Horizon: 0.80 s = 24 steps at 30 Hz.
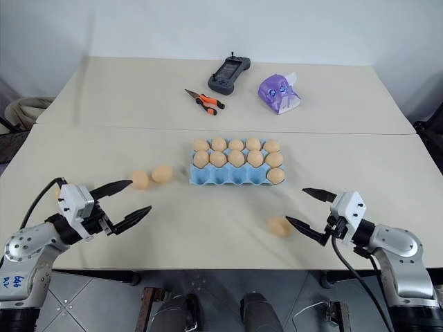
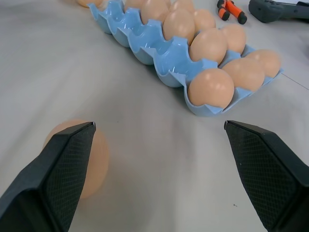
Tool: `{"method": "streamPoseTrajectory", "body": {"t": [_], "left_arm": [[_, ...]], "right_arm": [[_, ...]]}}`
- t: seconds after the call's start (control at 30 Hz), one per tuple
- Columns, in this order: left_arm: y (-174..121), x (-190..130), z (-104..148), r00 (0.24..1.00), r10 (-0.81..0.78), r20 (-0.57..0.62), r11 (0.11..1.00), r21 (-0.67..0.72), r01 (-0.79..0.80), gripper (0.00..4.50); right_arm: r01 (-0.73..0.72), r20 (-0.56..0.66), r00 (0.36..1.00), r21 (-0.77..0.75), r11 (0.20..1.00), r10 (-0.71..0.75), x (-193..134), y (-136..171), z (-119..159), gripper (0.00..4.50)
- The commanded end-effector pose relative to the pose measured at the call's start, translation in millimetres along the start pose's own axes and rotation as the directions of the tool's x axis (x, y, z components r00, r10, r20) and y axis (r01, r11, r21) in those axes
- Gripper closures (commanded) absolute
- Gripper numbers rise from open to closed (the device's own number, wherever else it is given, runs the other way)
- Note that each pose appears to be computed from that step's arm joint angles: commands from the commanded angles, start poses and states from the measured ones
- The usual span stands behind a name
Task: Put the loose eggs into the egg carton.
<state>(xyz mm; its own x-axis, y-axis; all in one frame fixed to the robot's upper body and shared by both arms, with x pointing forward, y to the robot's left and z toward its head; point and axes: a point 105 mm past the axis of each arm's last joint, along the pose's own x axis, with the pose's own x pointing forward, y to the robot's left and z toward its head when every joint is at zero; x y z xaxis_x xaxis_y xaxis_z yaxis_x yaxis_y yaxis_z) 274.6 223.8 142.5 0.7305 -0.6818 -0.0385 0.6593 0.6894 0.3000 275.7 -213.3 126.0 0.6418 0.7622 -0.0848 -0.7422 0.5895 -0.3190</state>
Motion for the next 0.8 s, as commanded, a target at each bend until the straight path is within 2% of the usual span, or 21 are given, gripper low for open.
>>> {"method": "streamPoseTrajectory", "body": {"t": [0.03, 0.27, 0.37, 0.47, 0.6, 0.7, 0.8], "left_arm": [[8, -5, 8, 0.999, 0.039, -0.003, 0.998, 0.044, -0.039, 0.04], [20, -16, 15, 0.989, 0.142, 0.038, 0.990, -0.008, -0.142, 0.04], [30, -26, 15, 0.978, 0.204, 0.035, 0.979, -0.033, -0.203, 0.04], [32, -37, 8, 0.977, 0.211, -0.004, 0.976, -0.061, -0.211, 0.04], [35, -50, -3, 0.977, 0.200, -0.072, 0.975, -0.084, -0.206, 0.04], [38, -58, -10, 0.976, 0.181, -0.122, 0.979, -0.072, -0.191, 0.04], [36, -53, -3, 0.984, 0.143, -0.106, 0.986, -0.071, -0.151, 0.04]], "right_arm": [[0.010, 0.031, 0.999, -0.022, 1.000, -0.009, -1, 0, 8, 0.00], [-0.011, 0.081, 0.997, -0.007, 1.000, 0.012, 8, 3, 15, 0.00], [-0.010, 0.153, 0.988, 0.008, 1.000, 0.008, 17, 1, 30, 0.00], [-0.063, 0.203, 0.977, -0.022, 0.998, 0.066, 25, 7, 49, 0.00], [-0.182, 0.180, 0.964, -0.103, 0.978, 0.198, 25, 26, 56, 0.00], [-0.190, 0.167, 0.964, -0.117, 0.975, 0.208, 19, 27, 56, 0.00], [-0.164, 0.135, 0.975, -0.091, 0.982, 0.176, 11, 23, 52, 0.00]]}}
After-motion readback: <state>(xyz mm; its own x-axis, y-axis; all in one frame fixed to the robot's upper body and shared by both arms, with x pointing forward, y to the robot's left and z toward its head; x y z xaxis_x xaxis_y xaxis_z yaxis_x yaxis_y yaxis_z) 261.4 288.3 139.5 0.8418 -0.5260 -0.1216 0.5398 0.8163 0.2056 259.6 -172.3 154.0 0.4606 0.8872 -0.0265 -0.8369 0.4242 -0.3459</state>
